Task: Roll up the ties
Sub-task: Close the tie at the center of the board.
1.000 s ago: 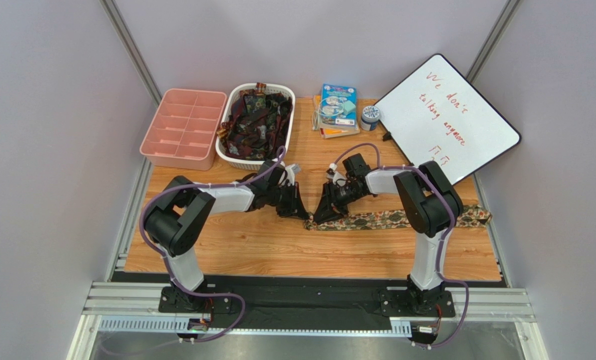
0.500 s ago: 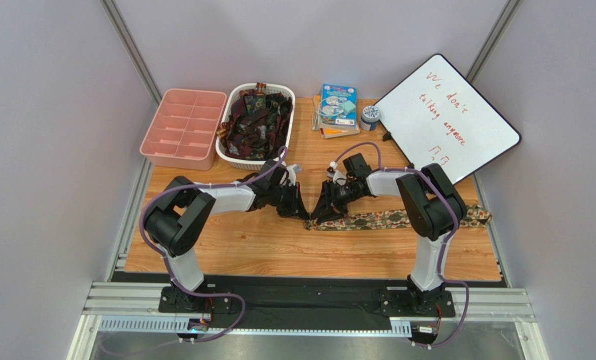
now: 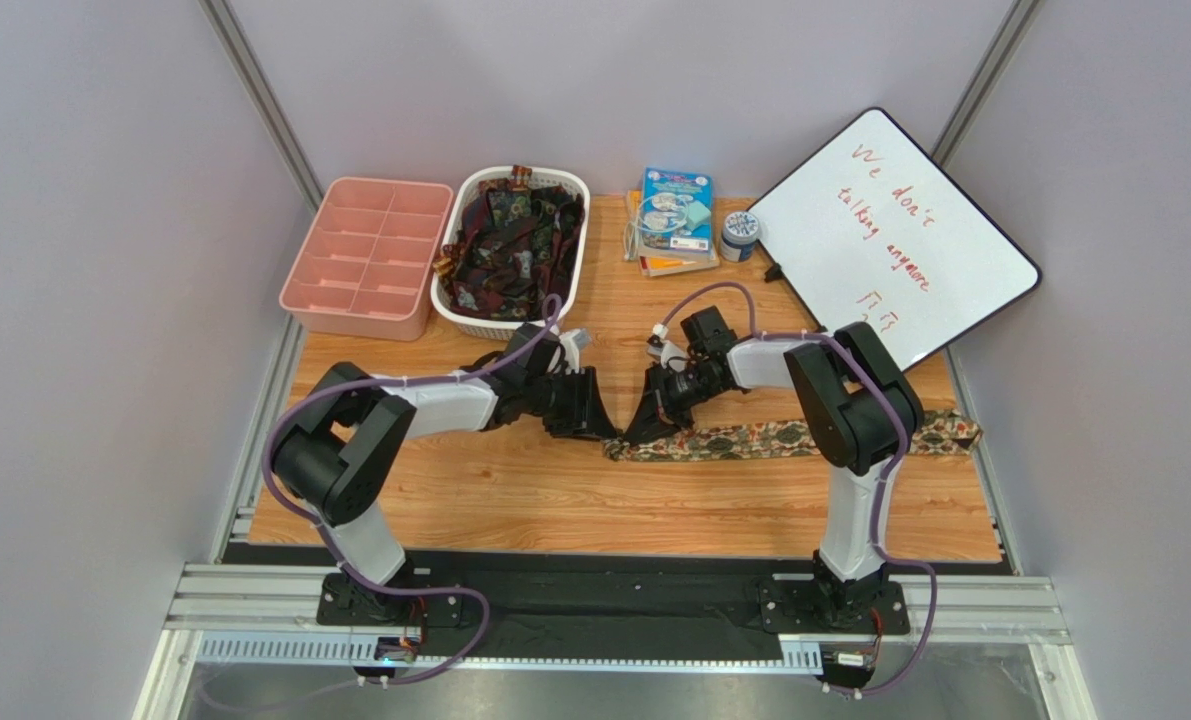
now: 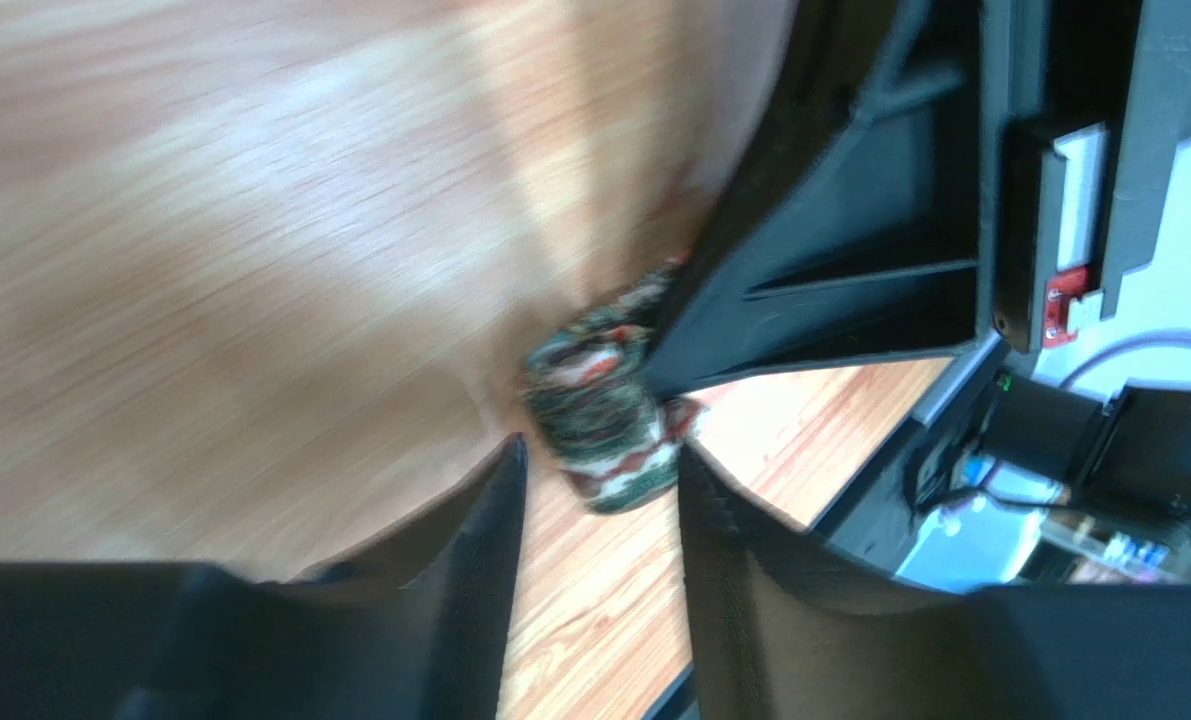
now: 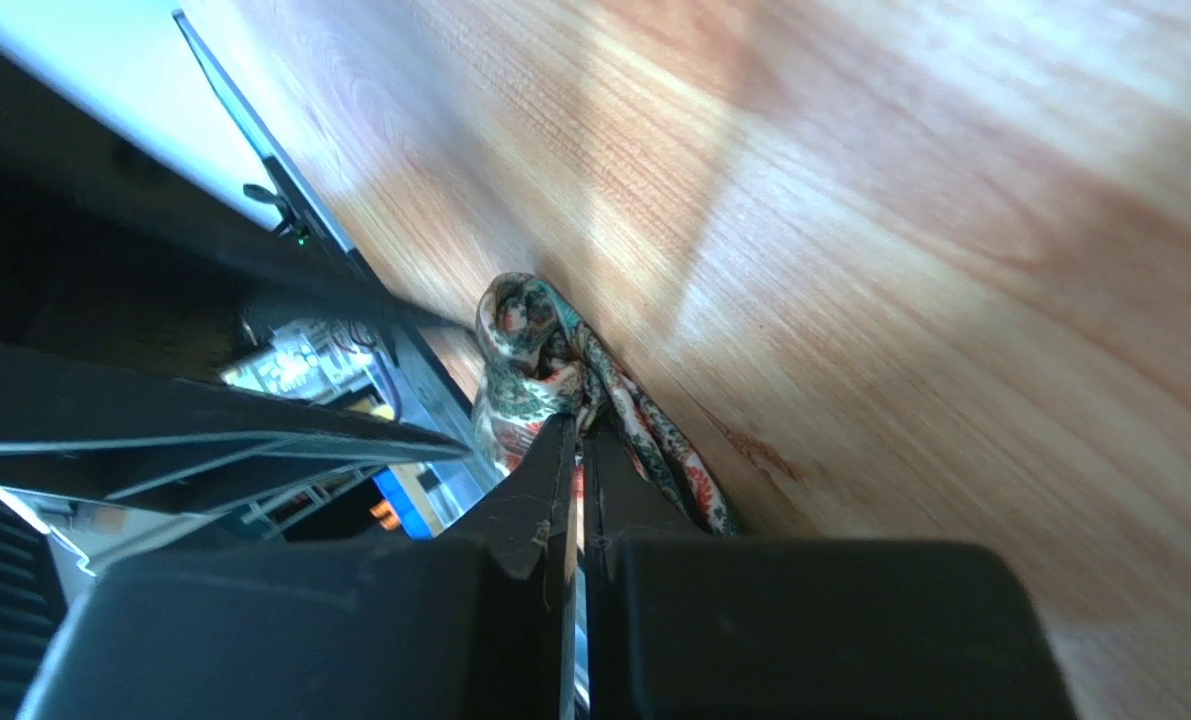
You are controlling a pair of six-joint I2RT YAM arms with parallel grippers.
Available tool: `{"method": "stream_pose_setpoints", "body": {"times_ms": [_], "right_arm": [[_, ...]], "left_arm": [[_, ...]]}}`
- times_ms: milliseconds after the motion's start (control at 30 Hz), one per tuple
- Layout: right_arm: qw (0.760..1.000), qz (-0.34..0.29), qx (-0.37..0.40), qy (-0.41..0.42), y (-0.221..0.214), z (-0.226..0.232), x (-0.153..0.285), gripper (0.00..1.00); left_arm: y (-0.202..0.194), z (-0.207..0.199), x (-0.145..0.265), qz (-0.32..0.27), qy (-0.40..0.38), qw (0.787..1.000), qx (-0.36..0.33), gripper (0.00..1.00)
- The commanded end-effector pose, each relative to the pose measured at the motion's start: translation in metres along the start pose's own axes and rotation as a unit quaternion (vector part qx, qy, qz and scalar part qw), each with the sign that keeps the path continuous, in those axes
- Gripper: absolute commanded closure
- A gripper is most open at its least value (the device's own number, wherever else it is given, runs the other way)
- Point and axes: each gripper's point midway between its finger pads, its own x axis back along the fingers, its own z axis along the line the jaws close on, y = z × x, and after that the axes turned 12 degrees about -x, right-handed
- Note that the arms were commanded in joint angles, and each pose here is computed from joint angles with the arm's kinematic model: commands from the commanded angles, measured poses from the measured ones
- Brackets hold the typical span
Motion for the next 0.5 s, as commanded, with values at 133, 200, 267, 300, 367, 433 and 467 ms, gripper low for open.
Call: {"method": "stream_pose_setpoints", "body": {"times_ms": [133,200,267,300,367,433,467], "right_arm": [[0.998,0.001,0.047,-0.04,0.004,-0.031,-0.007,1.0],[0.998,0.001,0.052,-0.041,0.004,-0.033,-0.007,1.0],[0.998,0.001,0.056,-0.04,0.004,-0.033,-0.008,1.0],[0.997,-0.002,0.063,-0.04,0.005,-0.033,-0.008,1.0],[0.997,-0.001,0.068,-0.039,0.005,-0.034,-0.008,1.0],[0.997,0.004,0.07,-0.034,0.003,-0.035,-0.009,1.0],[0.997,0.007,0.071,-0.033,0.002,-0.036,-0.01,1.0]], "left_arm": [[0.017,-0.007,0.035,-0.072,-0.028,0.993,-0.09,0.34],[0.018,-0.014,0.046,-0.086,-0.039,0.986,-0.139,0.34],[0.014,-0.012,0.051,-0.093,-0.036,0.976,-0.195,0.34],[0.015,-0.014,0.055,-0.104,-0.038,0.972,-0.209,0.34],[0.01,-0.015,0.054,-0.114,-0.046,0.962,-0.243,0.34],[0.015,-0.024,0.053,-0.143,-0.054,0.945,-0.287,0.34],[0.005,-0.025,0.048,-0.142,-0.054,0.937,-0.314,0.34]]}}
